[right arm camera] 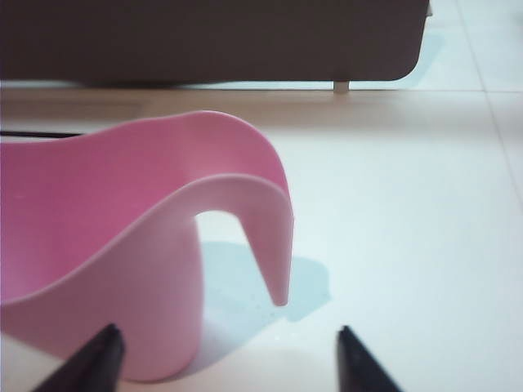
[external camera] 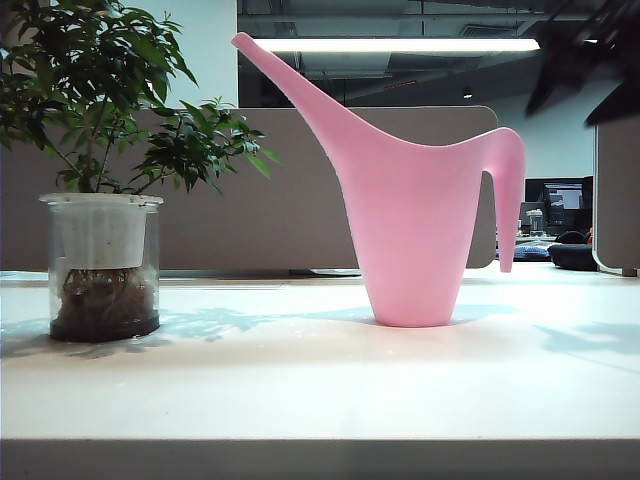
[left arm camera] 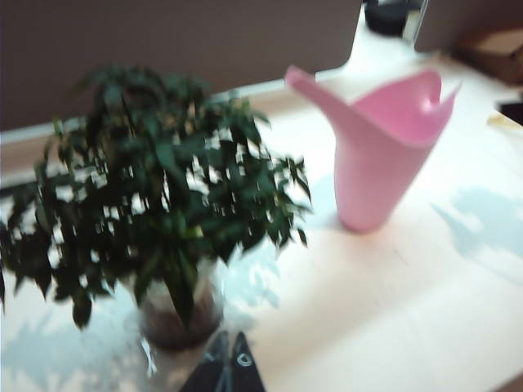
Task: Pick up the watering can from the table, water the potted plant, and put the can back.
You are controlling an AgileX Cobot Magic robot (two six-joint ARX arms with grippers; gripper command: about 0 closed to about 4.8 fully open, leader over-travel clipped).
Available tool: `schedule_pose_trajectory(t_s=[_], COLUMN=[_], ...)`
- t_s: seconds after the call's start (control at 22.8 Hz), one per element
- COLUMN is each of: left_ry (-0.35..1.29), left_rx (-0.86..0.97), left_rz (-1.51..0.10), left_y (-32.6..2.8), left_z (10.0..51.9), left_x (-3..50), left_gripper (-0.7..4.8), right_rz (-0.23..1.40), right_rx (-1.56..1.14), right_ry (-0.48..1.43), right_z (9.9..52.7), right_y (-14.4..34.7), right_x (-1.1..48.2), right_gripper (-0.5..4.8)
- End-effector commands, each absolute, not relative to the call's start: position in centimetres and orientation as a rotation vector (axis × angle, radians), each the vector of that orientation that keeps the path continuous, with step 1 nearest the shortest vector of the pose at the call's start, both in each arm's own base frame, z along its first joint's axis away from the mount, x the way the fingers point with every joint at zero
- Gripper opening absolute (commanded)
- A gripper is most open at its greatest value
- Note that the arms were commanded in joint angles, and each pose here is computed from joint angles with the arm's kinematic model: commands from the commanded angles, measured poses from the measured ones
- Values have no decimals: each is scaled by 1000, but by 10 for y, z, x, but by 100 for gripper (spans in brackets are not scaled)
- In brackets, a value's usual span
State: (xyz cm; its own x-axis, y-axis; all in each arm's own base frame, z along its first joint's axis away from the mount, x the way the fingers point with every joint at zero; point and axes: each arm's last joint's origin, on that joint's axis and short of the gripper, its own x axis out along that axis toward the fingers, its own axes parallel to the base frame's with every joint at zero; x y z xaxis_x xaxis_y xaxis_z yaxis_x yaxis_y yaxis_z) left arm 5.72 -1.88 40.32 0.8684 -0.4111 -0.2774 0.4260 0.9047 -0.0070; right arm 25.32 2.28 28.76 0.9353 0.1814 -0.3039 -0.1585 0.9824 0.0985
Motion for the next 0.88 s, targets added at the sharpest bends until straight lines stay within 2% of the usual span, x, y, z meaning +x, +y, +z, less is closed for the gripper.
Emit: schedule_pose_trajectory(t_s=[0.04, 0.13, 0.22, 0.4, 0.57, 0.66, 0.88], left_ry=[148, 119, 97, 93, 46, 77, 139], left_rx=[91, 95, 95, 95, 94, 89, -9], left_rz=[-436, -438, -446, -465, -486, -488, -481], left_y=[-21, -22, -25, -26, -27, -27, -29], left_z=[407, 404, 391, 368, 343, 331, 306], left_x=[68, 74, 82, 84, 83, 84, 93], left_gripper=[-5, -5, -5, -5, -5, -5, -4], right_rz=[201, 248, 286, 277, 182, 121, 112], right_rx=[115, 117, 115, 111, 100, 100, 101], right_ry=[205, 159, 94, 35, 36, 90, 187], right_z=[310, 319, 334, 342, 340, 333, 317], right_y=[21, 21, 19, 16, 11, 8, 7], right_x=[208, 188, 154, 119, 92, 82, 68], right_gripper=[153, 79, 77, 30, 29, 31, 30])
